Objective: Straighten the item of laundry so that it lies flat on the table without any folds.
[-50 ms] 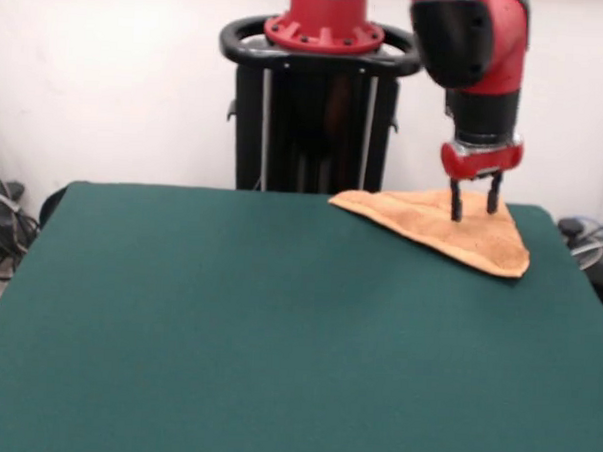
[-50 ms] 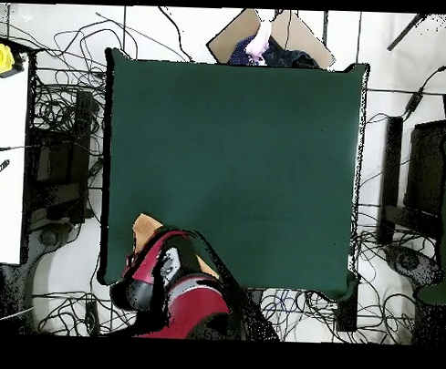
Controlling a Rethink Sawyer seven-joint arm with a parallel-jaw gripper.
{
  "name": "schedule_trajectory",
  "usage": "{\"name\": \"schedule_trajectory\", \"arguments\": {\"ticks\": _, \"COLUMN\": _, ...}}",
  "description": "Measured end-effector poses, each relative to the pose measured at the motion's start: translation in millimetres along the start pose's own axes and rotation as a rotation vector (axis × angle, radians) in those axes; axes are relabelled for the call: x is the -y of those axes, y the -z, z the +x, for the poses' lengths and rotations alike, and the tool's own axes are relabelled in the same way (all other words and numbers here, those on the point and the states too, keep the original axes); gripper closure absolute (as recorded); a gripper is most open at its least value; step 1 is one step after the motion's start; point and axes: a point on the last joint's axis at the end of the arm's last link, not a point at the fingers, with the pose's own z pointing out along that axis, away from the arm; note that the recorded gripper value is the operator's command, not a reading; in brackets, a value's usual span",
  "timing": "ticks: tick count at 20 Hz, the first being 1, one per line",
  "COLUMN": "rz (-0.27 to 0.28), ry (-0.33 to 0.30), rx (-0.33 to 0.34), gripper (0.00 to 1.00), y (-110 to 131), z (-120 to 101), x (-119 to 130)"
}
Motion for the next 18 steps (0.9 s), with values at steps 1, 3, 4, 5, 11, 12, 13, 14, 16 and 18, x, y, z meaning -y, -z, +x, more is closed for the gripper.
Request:
{"name": "schedule_trajectory", "arguments": {"ticks": 1, "rz": -0.004, "ry": 0.020, "rx": 0.003, "gripper": 0.00, "y": -4, "z": 0, "x": -6}}
{"name": "schedule_trajectory", "arguments": {"ticks": 3, "rz": -0.008, "ry": 0.041, "rx": 0.010, "gripper": 0.00, "y": -9, "z": 0, "x": -14}}
{"name": "schedule_trajectory", "arguments": {"ticks": 4, "rz": -0.011, "ry": 0.070, "rx": 0.023, "gripper": 0.00, "y": -17, "z": -1, "x": -23}}
{"name": "schedule_trajectory", "arguments": {"ticks": 5, "rz": -0.011, "ry": 0.079, "rx": 0.027, "gripper": 0.00, "y": -19, "z": -1, "x": -26}}
{"name": "schedule_trajectory", "arguments": {"ticks": 11, "rz": -0.008, "ry": 0.129, "rx": 0.059, "gripper": 0.00, "y": -40, "z": 5, "x": -38}}
{"name": "schedule_trajectory", "arguments": {"ticks": 12, "rz": -0.004, "ry": 0.131, "rx": 0.066, "gripper": 0.00, "y": -42, "z": 6, "x": -38}}
{"name": "schedule_trajectory", "arguments": {"ticks": 13, "rz": 0.000, "ry": 0.130, "rx": 0.070, "gripper": 0.00, "y": -43, "z": 7, "x": -38}}
{"name": "schedule_trajectory", "arguments": {"ticks": 14, "rz": 0.003, "ry": 0.126, "rx": 0.076, "gripper": 0.00, "y": -44, "z": 7, "x": -37}}
{"name": "schedule_trajectory", "arguments": {"ticks": 16, "rz": 0.012, "ry": 0.114, "rx": 0.091, "gripper": 0.00, "y": -44, "z": 6, "x": -35}}
{"name": "schedule_trajectory", "arguments": {"ticks": 18, "rz": 0.022, "ry": 0.096, "rx": 0.103, "gripper": 0.00, "y": -44, "z": 6, "x": -32}}
